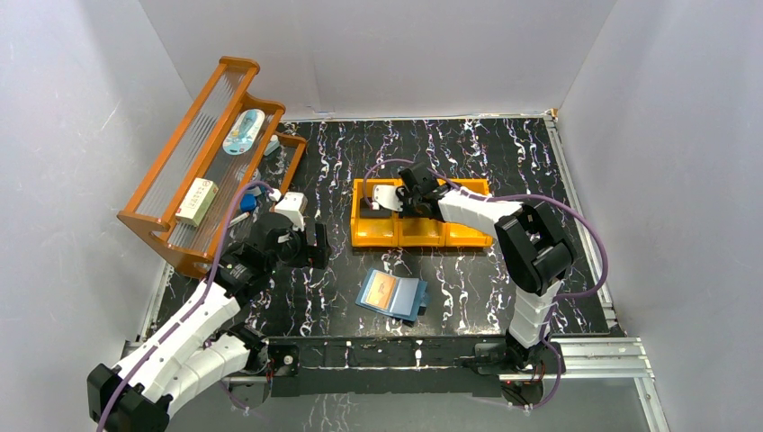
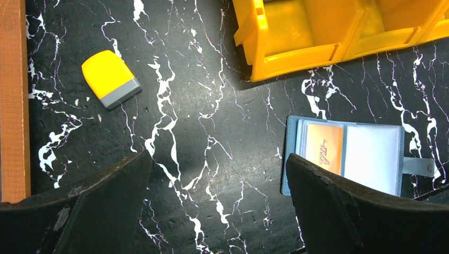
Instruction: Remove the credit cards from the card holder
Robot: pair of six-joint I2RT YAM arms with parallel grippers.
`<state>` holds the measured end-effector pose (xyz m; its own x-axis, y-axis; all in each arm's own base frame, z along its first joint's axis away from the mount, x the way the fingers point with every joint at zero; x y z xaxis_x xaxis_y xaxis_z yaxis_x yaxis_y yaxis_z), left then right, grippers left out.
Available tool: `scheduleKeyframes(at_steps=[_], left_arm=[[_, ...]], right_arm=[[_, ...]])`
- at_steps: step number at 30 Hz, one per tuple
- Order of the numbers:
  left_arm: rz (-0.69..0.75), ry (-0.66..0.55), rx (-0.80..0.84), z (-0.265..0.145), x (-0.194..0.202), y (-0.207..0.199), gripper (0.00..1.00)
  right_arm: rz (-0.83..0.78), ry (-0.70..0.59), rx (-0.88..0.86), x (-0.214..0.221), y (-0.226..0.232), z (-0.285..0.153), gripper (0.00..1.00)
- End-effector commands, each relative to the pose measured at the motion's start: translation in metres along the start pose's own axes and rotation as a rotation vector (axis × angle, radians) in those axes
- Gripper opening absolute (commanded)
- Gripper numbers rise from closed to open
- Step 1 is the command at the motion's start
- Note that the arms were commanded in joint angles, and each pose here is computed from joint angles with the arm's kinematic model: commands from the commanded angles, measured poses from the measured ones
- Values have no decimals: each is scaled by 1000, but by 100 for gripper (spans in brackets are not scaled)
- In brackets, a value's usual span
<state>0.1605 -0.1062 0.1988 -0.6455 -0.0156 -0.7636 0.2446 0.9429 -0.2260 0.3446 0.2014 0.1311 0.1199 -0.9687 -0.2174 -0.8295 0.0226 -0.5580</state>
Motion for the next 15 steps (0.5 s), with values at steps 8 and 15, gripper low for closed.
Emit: scheduleKeyframes(at_steps=[8, 15], left_arm=[[22, 10, 22, 1, 2, -1, 98], [26, 21, 33, 2, 3, -2, 98]], right_arm=[[54, -27, 22, -10, -17, -10, 32], [59, -39, 33, -10, -19, -15, 37]])
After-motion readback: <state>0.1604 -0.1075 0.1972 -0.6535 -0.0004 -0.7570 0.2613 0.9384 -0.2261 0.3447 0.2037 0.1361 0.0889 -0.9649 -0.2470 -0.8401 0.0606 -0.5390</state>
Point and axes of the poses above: each gripper's point midway between its finger pads, its own z axis out along the fingers, its own y axis along the line the jaws close on, x = y × z, the point moved 9 cm from there along -z, back along the fingers, and after that the axes turned 2 degrees about -z, right-handed, at the moved point
